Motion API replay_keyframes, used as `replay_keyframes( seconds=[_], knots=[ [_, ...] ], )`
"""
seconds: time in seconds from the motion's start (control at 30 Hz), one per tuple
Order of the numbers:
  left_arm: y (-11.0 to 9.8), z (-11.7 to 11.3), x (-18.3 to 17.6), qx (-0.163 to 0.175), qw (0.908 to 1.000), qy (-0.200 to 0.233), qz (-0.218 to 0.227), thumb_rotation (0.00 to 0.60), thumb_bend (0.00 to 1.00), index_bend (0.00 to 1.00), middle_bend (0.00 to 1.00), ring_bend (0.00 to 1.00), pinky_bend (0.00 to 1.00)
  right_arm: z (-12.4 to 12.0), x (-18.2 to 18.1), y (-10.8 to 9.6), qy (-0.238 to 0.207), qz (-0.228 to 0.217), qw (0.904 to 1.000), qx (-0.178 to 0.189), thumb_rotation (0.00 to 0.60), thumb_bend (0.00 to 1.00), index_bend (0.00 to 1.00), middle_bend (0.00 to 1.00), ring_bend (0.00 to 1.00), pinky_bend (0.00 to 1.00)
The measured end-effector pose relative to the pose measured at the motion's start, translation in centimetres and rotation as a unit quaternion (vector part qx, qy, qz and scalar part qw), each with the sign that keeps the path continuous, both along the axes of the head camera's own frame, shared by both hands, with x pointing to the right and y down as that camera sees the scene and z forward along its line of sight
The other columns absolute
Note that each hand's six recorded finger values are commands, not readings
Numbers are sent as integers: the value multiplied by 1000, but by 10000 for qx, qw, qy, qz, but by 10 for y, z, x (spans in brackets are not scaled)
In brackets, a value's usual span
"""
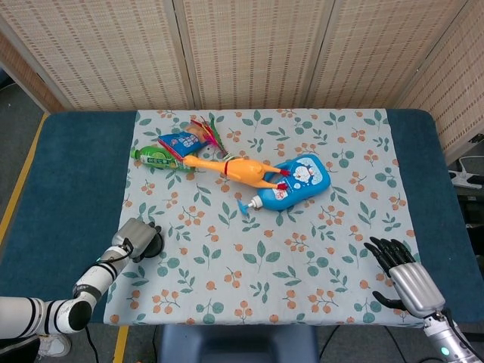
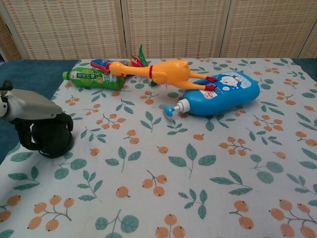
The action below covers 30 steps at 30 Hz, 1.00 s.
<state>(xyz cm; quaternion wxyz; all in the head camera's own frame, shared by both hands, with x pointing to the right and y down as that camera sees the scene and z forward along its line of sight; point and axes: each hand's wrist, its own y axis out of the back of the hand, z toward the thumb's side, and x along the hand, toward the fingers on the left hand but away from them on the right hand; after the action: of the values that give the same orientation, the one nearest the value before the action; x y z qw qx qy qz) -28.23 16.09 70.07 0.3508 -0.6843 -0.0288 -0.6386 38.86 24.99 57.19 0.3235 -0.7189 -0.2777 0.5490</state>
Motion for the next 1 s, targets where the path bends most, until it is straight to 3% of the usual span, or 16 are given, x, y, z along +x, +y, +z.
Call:
replay_keyframes(
  seconds=[0.07,0.17,0.6,0.83,1.0],
  knots=[
    [2,1,0,-55,10000,18,-29,600,411,0,1,1,468,0,1,0,16,8,10000,-6,600,133,0,0,0,0],
    [2,-1,1,-81,9998,101,-120,600,378,0,0,0,408,-1,2,0,36,27,10000,-19,600,133,0,0,0,0],
    [-1,-10,6,-2,9985,518,-178,600,380,0,0,0,306,-5,2,0,8,36,10000,31,600,132,0,0,0,0],
    [-7,-35,3,90,9956,867,-355,600,379,0,0,0,263,-9,1,1,-39,5,9999,100,600,133,0,0,0,0],
    [-6,-40,-1,130,9947,950,-360,600,380,0,0,0,255,-11,0,2,-57,-6,9999,112,600,133,0,0,0,0]
  ],
)
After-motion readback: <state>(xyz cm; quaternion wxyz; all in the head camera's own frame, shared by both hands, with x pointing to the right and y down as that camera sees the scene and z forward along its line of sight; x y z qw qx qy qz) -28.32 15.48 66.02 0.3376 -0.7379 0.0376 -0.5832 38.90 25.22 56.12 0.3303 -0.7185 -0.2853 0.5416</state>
